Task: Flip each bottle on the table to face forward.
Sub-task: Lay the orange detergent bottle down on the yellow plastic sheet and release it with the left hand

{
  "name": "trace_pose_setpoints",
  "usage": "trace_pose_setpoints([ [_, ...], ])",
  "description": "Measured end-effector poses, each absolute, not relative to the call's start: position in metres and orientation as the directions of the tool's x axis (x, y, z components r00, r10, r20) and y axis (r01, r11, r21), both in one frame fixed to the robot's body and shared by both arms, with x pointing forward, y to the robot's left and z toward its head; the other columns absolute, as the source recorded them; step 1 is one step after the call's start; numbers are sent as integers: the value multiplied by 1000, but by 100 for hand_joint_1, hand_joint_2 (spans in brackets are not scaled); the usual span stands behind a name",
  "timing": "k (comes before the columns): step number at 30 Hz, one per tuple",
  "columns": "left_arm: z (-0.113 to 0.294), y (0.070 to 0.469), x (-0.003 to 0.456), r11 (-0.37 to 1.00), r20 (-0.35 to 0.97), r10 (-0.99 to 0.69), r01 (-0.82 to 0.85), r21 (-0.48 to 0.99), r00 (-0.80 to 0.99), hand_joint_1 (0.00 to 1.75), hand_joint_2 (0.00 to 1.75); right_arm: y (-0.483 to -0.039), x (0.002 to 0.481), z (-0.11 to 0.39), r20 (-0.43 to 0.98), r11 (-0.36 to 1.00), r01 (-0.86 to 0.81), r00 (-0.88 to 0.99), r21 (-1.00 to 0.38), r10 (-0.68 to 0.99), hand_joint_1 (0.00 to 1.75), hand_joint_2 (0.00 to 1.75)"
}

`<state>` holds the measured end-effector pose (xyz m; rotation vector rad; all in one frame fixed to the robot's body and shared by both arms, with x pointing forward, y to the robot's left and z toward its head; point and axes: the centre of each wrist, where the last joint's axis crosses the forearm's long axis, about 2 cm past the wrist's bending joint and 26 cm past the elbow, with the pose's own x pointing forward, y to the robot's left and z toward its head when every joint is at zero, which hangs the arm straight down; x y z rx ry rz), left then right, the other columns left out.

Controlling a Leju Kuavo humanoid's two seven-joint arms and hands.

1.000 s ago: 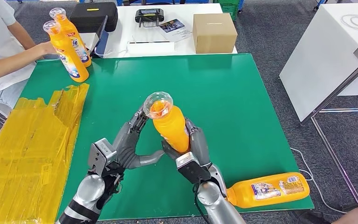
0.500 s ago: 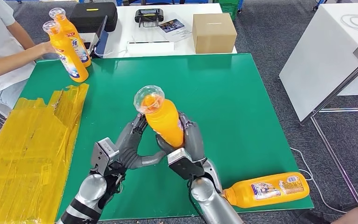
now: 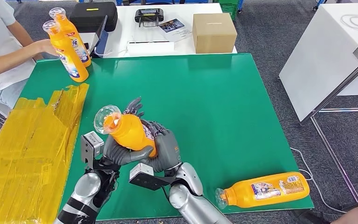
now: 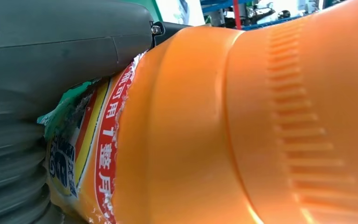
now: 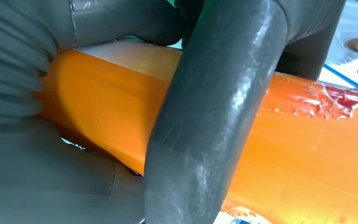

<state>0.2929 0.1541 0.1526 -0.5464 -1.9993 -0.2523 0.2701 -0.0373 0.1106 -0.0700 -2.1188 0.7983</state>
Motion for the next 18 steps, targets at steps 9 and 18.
trace_pose_setpoints([
  [9,144,162,289,890,889,273,448,-88,-367,0,175,-33,271,103,702,760,-267,-633,-592,325,175,175],
  [18,141,165,288,894,891,271,437,-94,-363,0,175,-32,273,101,698,746,-276,-635,-605,332,175,175],
])
